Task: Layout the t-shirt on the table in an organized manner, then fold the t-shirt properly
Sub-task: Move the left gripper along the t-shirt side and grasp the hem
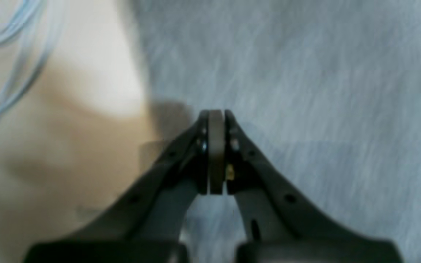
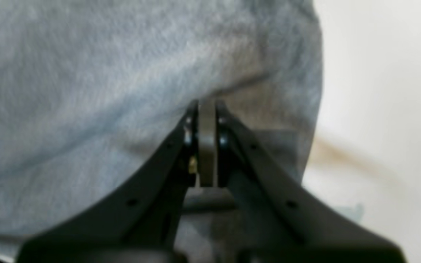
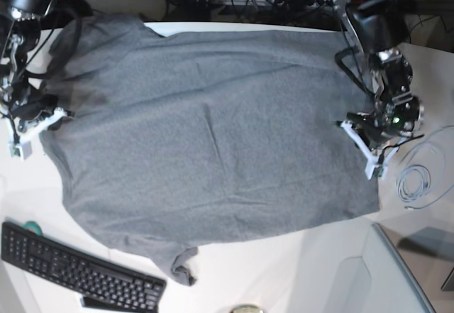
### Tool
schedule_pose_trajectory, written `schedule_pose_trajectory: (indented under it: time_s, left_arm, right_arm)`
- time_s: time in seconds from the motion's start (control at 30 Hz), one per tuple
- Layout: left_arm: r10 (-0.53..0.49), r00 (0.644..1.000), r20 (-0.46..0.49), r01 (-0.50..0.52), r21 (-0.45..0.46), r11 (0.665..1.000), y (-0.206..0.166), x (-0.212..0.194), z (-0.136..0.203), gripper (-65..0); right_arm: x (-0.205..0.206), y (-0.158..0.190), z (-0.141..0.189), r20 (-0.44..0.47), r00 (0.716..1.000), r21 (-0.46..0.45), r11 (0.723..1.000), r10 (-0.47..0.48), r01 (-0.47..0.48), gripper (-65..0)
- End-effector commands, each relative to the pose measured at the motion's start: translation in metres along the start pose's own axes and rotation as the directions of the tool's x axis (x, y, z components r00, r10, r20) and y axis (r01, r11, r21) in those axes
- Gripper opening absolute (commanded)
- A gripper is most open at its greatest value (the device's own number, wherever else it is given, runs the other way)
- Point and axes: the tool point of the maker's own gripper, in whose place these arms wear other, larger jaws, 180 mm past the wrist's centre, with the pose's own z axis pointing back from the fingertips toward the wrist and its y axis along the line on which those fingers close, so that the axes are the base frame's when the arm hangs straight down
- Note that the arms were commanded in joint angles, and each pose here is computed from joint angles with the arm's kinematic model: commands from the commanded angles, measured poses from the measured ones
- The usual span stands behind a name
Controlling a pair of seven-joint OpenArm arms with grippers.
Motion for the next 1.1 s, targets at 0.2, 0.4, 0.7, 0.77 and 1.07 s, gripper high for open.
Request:
schedule_pose_trajectory:
  time_s: [0.2, 0.4, 0.7, 0.77, 1.07]
  left_arm:
    - [0.041, 0.999, -0.015, -0.041, 0.031, 0.999, 0.002, -0.005, -0.034, -65.0]
    - [0.042, 0.999, 0.0, -0.042, 0.012, 0.999, -0.014, 0.0, -0.051, -65.0]
    - [-0.036, 0.998, 0.058, 0.036, -0.01, 0.999, -0.04, 0.053, -0.065, -65.0]
    - [-0.024, 0.996, 0.091, 0.026, -0.026, 0.999, -0.043, 0.071, -0.067, -65.0]
    - [0.026, 0.973, 0.228, -0.017, -0.041, 0.999, -0.067, 0.127, -0.069, -65.0]
  right_arm:
    - [0.05, -0.012, -0.034, 0.077, 0.993, 0.016, 0.996, 0.089, -0.09, -64.8]
    - [0.035, -0.042, -0.06, 0.006, 1.0, -0.013, 1.0, 0.025, -0.025, -64.8]
    - [-0.014, -0.053, -0.056, -0.072, 0.997, -0.032, 0.999, 0.023, -0.025, -64.8]
    - [-0.024, -0.046, -0.054, -0.072, 0.997, -0.023, 0.999, 0.032, -0.034, -64.8]
    - [-0.012, -0.024, -0.036, -0.004, 0.999, -0.052, 0.997, 0.054, -0.055, -64.8]
